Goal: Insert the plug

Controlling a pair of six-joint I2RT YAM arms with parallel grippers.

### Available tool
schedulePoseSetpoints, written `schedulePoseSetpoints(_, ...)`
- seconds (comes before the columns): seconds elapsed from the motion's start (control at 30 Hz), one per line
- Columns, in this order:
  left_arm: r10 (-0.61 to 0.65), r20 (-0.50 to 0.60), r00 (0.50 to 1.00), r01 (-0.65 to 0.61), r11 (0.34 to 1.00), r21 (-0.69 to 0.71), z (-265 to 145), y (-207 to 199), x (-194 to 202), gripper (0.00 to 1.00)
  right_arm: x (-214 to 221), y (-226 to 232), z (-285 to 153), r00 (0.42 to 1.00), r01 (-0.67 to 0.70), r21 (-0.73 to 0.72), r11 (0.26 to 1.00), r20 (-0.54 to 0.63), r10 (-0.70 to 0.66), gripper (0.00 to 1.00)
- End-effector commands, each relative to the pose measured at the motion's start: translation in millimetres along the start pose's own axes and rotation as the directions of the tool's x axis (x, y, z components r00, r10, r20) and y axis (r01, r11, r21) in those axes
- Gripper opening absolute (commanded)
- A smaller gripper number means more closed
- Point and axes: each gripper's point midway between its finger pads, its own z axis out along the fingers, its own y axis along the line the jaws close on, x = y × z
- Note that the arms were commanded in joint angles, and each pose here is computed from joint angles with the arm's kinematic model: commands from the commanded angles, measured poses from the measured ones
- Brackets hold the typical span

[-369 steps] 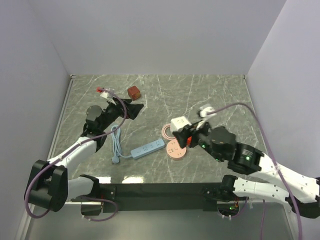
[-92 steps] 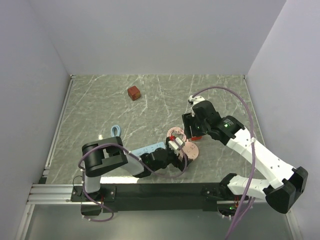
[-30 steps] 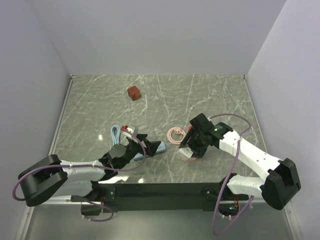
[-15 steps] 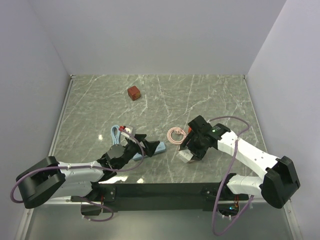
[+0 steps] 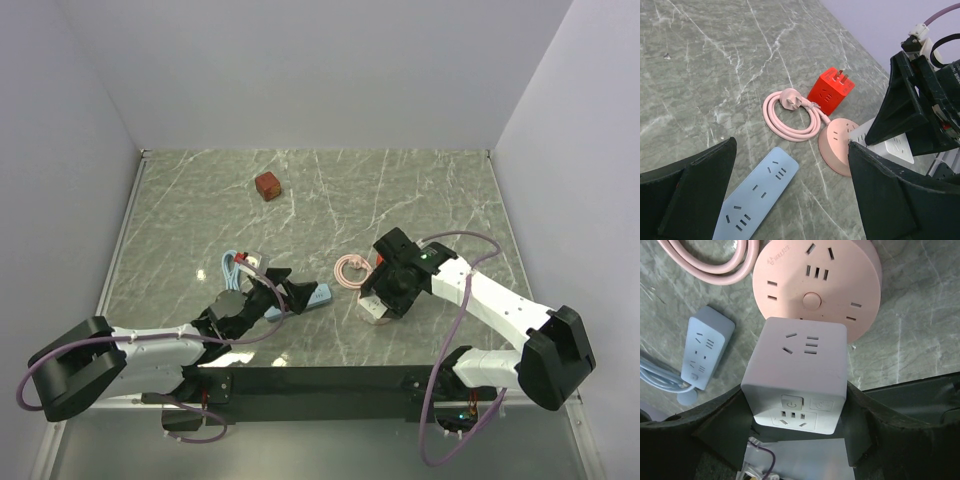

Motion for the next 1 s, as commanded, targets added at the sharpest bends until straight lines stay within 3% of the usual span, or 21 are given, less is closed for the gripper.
schedulePoseSetpoints(0.0, -0.026, 0.026, 0.999, 0.025, 0.999, 0.035, -2.1, -6.6, -8.0, 0.99, -1.4, 3.2, -5.6, 0.998, -0.059, -0.009, 0.998, 0.018, 0.059, 0.00)
schedulePoseSetpoints(0.7, -0.046, 0.036, 0.998, 0.044, 0.997, 0.059, -7.5, -10.6, -11.2, 0.99, 2.7, 14.6, -10.8, 0.980, -0.184, 0.004, 0.983, 0.079, 0.183, 0.00)
schedulePoseSetpoints(0.97, -0.045, 0.033, 0.998, 0.043, 0.997, 0.057, -7.8, -10.1, -10.4, 0.99, 7.1, 22.8, -1.6, 0.982, -0.184, -0.007, 0.983, 0.048, 0.185, 0.00)
